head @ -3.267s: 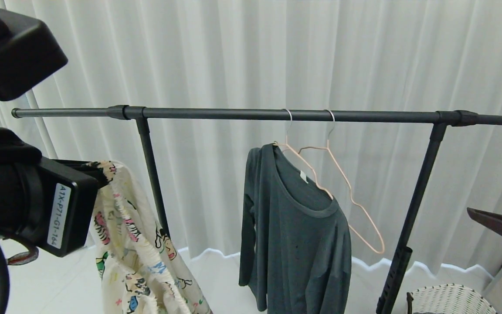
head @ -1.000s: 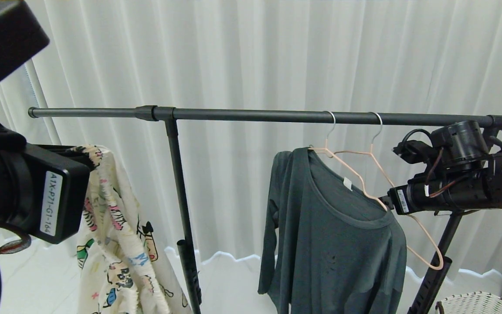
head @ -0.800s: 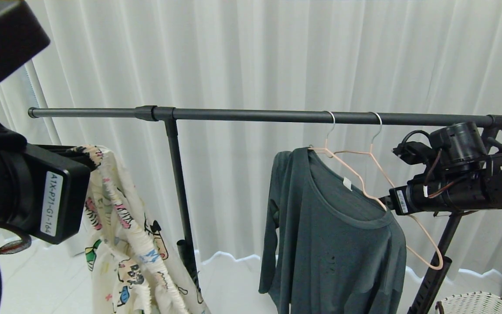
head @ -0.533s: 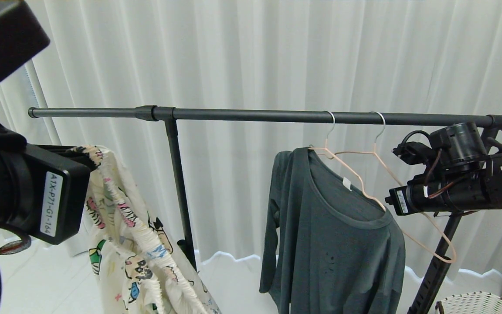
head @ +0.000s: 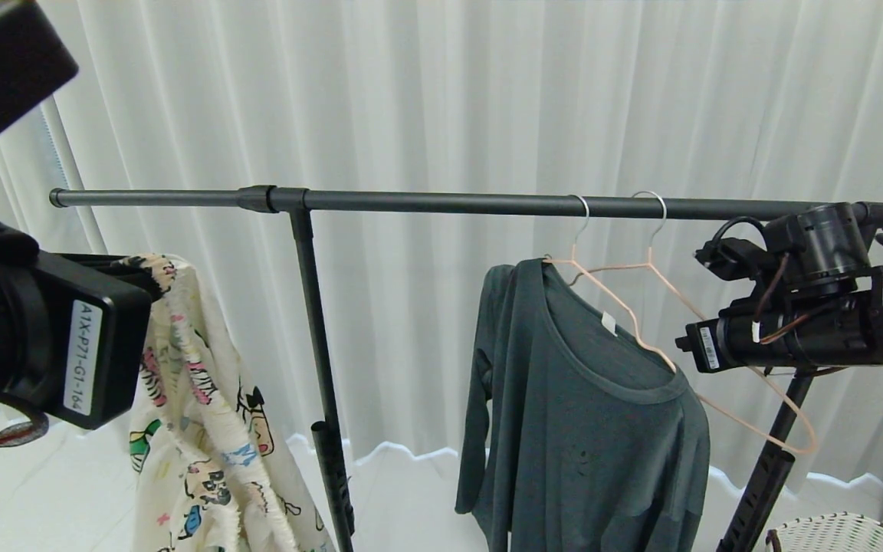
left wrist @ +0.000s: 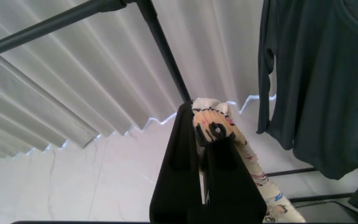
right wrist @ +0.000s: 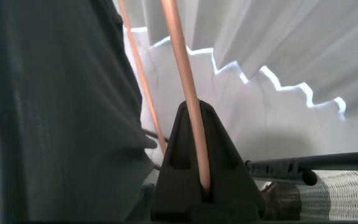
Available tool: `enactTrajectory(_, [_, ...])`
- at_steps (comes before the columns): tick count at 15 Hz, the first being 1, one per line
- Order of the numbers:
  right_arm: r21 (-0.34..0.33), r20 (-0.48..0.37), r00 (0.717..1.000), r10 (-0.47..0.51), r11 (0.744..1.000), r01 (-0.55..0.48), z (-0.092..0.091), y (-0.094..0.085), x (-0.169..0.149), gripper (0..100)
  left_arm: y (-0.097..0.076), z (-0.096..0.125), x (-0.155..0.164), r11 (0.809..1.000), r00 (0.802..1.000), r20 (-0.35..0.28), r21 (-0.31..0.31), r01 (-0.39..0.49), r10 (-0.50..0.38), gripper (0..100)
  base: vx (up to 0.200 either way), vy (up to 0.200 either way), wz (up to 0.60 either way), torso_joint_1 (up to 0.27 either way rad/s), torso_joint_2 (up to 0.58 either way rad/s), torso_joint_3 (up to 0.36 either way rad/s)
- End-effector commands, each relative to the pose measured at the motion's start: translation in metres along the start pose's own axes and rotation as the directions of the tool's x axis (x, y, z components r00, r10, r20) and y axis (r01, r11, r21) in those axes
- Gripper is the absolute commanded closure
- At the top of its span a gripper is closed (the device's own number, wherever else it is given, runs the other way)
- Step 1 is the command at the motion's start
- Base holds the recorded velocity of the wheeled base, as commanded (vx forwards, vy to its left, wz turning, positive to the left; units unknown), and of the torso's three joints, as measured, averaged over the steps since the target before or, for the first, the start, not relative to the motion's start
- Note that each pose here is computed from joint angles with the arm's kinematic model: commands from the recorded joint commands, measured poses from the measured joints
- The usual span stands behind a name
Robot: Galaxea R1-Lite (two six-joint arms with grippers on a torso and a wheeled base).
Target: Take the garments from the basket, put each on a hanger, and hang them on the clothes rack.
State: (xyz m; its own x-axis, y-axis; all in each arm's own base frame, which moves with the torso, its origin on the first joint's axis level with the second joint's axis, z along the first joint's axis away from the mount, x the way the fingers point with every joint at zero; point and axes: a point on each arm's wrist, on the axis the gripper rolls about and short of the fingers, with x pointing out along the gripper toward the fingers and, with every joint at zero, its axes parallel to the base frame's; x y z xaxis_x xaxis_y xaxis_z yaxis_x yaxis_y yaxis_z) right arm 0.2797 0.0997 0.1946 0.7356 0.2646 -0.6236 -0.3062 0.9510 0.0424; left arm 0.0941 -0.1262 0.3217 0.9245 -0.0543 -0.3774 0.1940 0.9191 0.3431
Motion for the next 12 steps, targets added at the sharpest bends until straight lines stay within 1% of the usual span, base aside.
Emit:
enactTrajectory(1, [0.001, 0.037, 0.999, 0.001, 1.000, -0.001, 0.004, 0.001, -0.012, 100, 0.000, 0.000, 0.000, 1.000, 1.000, 0.000, -0.001, 0.000, 0.000, 100, 0.000, 0.000, 0.00, 0.000, 0.00, 0.000])
enactTrajectory(3, [0.006, 0.095, 0.995, -0.001, 1.000, 0.000, 0.009, 0.000, -0.020, 100, 0.001, 0.001, -0.001, 1.000, 1.000, 0.005, -0.006, 0.000, 0.000, 100, 0.000, 0.000, 0.00, 0.000, 0.00, 0.000])
enactTrajectory(5, [0.023, 0.136, 0.991, 0.002, 1.000, -0.005, 0.013, 0.001, -0.028, 100, 0.003, 0.000, -0.002, 1.000, 1.000, 0.008, -0.007, 0.002, -0.002, 100, 0.000, 0.000, 0.00, 0.000, 0.00, 0.000])
enactTrajectory(8, [0.028, 0.179, 0.984, -0.006, 1.000, 0.001, 0.014, -0.001, -0.045, 100, 0.003, 0.000, -0.003, 1.000, 1.000, 0.009, -0.007, 0.001, -0.001, 100, 0.000, 0.000, 0.00, 0.000, 0.00, 0.000])
enactTrajectory(10, [0.043, 0.192, 0.980, -0.045, 0.998, 0.037, 0.009, -0.007, -0.058, 100, 0.003, 0.000, -0.003, 1.000, 1.000, 0.009, -0.009, 0.001, -0.001, 100, 0.000, 0.000, 0.00, 0.000, 0.00, 0.000])
enactTrajectory(12, [0.064, 0.223, 0.970, -0.099, 0.994, 0.087, 0.001, -0.014, -0.079, 100, 0.003, 0.000, -0.003, 1.000, 1.000, 0.009, -0.007, 0.001, -0.001, 100, 0.000, 0.000, 0.00, 0.000, 0.00, 0.000])
